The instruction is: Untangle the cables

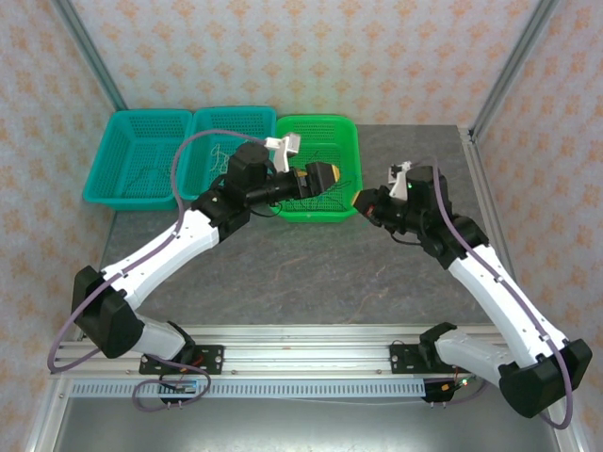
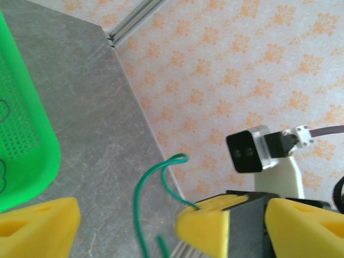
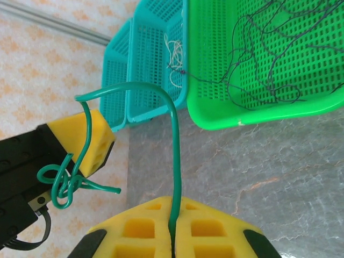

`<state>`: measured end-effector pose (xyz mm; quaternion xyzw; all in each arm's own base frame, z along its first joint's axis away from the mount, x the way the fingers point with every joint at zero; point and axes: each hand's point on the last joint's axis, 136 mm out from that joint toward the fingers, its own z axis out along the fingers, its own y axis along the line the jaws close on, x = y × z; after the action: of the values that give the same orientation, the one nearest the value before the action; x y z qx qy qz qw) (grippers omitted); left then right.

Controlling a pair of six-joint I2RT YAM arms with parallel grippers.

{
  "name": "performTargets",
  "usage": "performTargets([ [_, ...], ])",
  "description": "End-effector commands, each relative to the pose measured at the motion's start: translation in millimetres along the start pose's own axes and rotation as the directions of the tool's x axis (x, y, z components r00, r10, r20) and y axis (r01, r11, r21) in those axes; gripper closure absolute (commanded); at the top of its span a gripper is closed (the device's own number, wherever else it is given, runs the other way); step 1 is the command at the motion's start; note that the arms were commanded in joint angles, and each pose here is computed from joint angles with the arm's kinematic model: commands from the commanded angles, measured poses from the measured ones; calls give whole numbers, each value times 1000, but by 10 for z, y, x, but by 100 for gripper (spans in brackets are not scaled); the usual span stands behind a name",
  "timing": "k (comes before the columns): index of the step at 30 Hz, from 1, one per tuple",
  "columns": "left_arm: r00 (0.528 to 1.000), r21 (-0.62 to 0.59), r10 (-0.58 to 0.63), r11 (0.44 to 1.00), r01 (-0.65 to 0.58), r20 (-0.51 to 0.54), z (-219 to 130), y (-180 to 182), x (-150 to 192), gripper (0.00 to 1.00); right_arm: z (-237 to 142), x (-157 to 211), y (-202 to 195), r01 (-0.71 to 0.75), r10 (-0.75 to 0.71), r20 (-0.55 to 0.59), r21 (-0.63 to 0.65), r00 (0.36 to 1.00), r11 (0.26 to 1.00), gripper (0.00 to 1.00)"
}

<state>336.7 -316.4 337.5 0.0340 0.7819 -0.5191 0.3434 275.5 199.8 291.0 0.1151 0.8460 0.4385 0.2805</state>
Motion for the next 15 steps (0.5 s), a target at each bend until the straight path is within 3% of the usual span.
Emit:
performTargets([
  [1,1000,76,14,997,-14,-1,28,-181,8,23,-66,-158,251,48,-44,62,-59,997,997,100],
  [12,1000,-11,3,1000,-3,-24,-19,17,132,99,-21,-172,237,33,-28,74,-73,997,997,100],
  [13,1000,-30,9,1000,-9,-16,-43,31,109,100,-20,-157,256,41,-35,68,-85,997,995,99],
  [15,999,-79,33,996,-32,4,-108,91,41,100,-34,-131,309,69,-62,64,-120,996,990,80],
])
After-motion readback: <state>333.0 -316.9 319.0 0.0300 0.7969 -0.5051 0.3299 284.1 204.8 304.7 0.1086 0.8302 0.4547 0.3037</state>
